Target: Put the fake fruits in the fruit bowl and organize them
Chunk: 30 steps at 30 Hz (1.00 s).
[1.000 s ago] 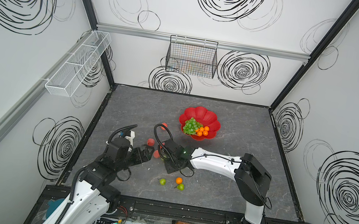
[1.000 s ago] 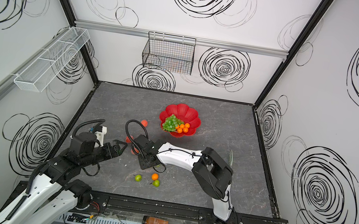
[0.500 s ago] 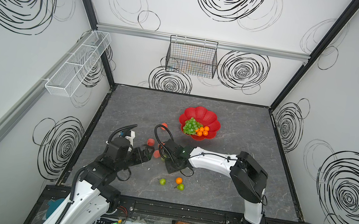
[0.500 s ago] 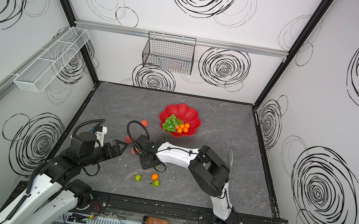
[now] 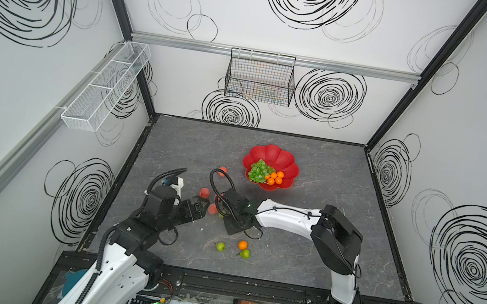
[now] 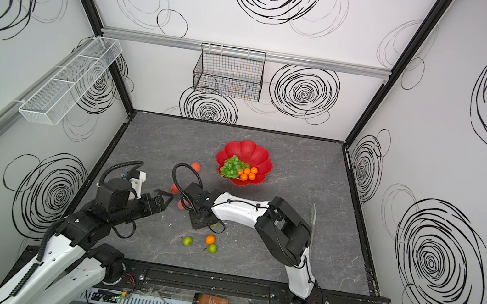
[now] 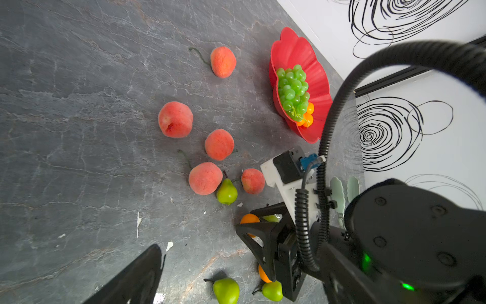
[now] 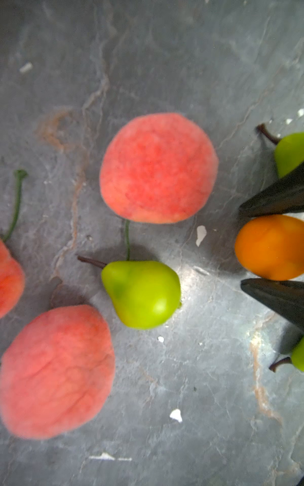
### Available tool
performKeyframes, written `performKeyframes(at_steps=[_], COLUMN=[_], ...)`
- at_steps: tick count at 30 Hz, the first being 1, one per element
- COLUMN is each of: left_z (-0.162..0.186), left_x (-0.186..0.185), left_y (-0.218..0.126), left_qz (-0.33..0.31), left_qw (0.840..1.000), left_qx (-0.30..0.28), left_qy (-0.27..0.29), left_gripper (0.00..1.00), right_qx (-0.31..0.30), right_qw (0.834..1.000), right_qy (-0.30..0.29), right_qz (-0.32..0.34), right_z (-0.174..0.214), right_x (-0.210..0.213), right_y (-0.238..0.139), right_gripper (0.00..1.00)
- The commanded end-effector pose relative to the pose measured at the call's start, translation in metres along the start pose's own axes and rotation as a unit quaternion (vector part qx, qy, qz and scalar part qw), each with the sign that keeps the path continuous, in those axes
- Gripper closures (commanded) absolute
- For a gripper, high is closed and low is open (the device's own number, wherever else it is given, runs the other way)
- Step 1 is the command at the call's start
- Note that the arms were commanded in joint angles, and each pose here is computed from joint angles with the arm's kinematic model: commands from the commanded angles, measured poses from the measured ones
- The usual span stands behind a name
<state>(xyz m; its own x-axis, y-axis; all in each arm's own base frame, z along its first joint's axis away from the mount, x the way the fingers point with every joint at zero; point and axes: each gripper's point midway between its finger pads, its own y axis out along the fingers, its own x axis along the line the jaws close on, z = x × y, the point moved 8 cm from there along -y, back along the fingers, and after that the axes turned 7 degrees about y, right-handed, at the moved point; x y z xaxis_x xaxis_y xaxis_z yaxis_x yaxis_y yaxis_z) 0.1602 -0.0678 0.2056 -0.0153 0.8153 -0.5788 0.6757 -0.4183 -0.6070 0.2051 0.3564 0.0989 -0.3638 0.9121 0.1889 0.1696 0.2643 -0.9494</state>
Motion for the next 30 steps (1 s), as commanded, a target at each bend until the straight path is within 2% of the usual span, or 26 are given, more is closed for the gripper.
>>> performKeyframes(at_steps=[1,12,30], left_z=[-0.008,-0.012,-0.024], left_x=[-0.005,-0.007,-0.022], left_y=[-0.001,0.000,-0.004], left_qz=[0.012,0.012,0.042], left_qw=[1.000,1.000,0.997], left_qx=[-0.020,-0.023,-0.037], left_qy=[0.012,0.016,0.044], left_gripper=[0.04,0.04,0.04], right_qx=[-0.013,-0.027,-0.109], right_qw=[1.000,1.000,0.993], right_qy=[0.002,-0.002,0.012], right_qz=[-0.001,-0.009,-0.051], right_z=[-0.003,-0.005,-0.016], right_x=[-0.001,0.000,-0.010], right_y=[-0.006,-0.018,-0.076], right_gripper=[0.60,0.61,0.65])
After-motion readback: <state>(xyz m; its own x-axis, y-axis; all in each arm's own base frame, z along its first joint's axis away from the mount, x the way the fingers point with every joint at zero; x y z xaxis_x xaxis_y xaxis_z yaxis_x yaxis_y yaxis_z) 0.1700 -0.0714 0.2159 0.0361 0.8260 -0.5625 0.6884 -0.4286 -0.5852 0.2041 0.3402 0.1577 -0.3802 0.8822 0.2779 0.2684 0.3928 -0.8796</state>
